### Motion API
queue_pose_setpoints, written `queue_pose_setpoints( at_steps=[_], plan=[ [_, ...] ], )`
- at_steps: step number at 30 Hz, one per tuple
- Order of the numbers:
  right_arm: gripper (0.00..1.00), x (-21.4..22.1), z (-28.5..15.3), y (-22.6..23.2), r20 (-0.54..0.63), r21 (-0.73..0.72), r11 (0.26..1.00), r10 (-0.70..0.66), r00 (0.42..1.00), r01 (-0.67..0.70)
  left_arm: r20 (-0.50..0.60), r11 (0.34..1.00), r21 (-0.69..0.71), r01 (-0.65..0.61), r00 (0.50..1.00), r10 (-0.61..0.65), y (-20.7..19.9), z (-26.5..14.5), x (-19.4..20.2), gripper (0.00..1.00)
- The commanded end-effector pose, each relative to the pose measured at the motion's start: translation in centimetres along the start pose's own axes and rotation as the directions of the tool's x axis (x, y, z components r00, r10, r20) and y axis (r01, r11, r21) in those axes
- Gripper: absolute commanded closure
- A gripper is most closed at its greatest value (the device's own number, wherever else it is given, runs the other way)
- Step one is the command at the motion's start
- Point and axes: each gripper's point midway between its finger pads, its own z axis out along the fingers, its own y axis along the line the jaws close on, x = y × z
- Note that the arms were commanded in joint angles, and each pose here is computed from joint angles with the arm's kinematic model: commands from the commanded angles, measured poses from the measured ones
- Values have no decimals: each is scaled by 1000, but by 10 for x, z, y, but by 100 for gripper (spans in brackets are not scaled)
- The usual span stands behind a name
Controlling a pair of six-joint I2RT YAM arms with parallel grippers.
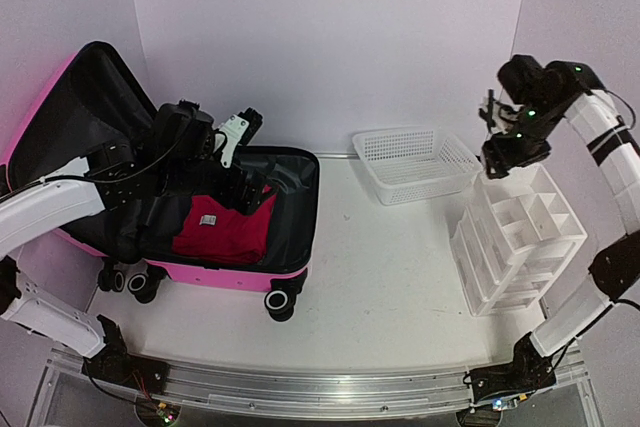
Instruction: Open, take out, and arrange the luggage
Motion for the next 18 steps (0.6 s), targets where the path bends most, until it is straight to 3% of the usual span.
queue_pose_setpoints(
  at_steps=[1,4,8,14,18],
  plan=[
    [25,-33,15,99,29,-245,969,-22,999,28,80,995,-42,93,993,-89,10,-7,-32,2],
    [24,-37,38,143,-12,-330,942,-65,998,58,76,989,-60,134,989,-130,13,-4,-30,2],
    [24,-25,79,160,-108,-340,940,-80,991,39,61,979,-63,196,980,-192,14,-2,-24,2],
    [19,8,127,136,-224,-153,981,-154,962,121,30,962,-59,266,964,-265,13,0,-11,2],
    [18,27,145,111,-269,-41,992,-126,955,119,20,960,-62,272,962,-271,14,1,-8,2]
  ],
)
